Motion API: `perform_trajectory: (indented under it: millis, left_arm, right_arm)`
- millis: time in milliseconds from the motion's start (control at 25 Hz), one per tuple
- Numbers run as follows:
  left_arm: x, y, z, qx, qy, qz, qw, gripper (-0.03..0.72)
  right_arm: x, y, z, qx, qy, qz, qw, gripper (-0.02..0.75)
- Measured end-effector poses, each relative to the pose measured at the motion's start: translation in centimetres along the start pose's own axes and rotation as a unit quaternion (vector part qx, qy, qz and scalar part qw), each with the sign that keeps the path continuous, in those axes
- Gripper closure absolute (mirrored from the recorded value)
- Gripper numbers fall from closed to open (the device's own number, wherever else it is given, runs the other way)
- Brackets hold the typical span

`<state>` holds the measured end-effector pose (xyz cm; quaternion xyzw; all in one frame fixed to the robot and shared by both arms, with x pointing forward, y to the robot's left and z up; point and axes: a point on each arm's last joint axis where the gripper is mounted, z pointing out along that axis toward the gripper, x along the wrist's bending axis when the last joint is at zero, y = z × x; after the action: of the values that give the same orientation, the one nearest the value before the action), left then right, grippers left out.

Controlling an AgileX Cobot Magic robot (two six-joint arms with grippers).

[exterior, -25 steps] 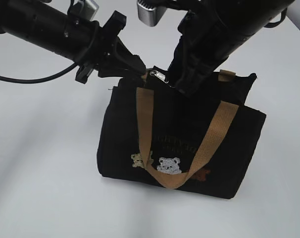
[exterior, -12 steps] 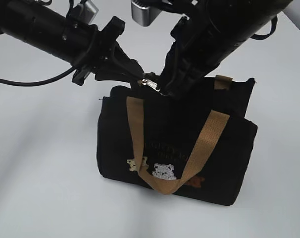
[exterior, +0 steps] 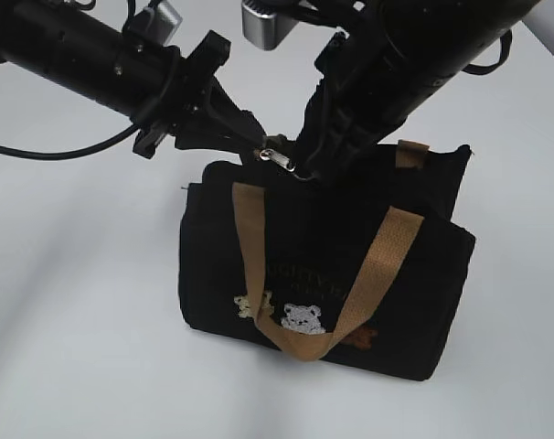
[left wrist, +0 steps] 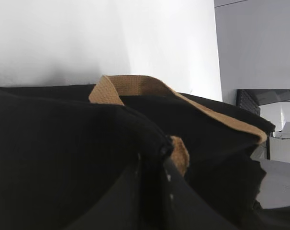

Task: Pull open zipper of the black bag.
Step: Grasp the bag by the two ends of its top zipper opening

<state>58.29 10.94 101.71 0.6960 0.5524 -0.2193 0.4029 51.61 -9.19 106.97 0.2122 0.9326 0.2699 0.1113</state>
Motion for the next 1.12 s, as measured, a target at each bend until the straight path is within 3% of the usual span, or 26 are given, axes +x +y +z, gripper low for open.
perform_trajectory:
  millis: [680,1120]
  left_arm:
    - [0.3,0.1,-0.1,-0.004,0.012,0.005,1.0,0.659]
    - [0.4,0.1,-0.1,-0.004,0.013,0.005,1.0,0.66]
  right_arm:
    - [0.4,0.0,-0.1,0.004,0.024,0.015,1.0,0.738]
    - [1.4,0.3,0.5,0.006,0.036,-0.007,0.999,0.636]
